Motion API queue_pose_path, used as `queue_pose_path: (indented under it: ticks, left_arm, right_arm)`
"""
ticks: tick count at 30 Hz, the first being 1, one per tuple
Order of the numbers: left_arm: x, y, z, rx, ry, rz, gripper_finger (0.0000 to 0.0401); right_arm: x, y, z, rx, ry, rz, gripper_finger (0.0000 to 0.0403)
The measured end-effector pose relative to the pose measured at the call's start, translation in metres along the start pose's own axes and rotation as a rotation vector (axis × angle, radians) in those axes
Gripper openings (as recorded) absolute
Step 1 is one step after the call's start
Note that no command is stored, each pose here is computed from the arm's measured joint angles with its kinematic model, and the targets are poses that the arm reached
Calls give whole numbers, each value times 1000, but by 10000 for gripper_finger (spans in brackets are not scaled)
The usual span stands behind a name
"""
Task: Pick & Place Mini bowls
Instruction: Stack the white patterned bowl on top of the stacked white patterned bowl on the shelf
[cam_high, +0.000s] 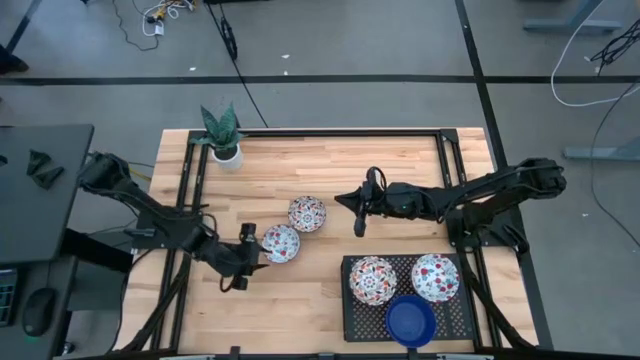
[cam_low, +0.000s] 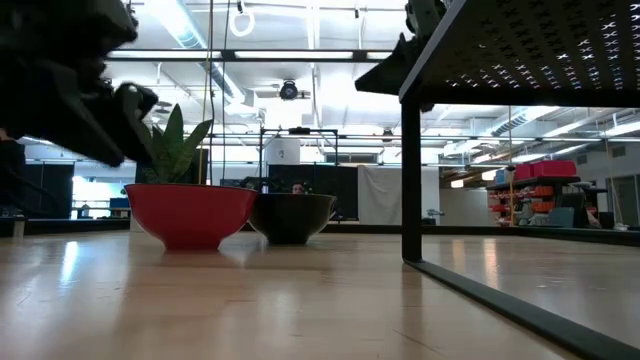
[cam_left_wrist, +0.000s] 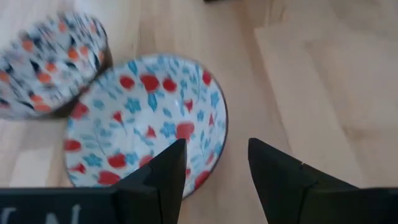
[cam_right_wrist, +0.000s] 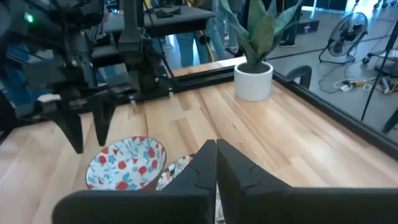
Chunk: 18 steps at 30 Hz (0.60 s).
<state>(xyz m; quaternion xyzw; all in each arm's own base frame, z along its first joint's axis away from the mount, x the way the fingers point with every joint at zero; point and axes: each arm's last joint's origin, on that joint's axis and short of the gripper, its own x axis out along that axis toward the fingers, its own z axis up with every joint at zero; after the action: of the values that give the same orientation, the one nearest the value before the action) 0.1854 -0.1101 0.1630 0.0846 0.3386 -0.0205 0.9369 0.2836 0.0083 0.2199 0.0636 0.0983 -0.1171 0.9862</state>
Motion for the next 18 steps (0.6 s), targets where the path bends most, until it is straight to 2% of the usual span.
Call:
queue_pose_path:
  ticks: [12,18]
  left_arm:
    - [24,7,-11,-15,114,32,177]
    - [27,7,-3,15,44,16,177]
  right_arm:
    - [-4,4,-8,31,3,27,10]
    - [-4,4,-8,29,3,28,10]
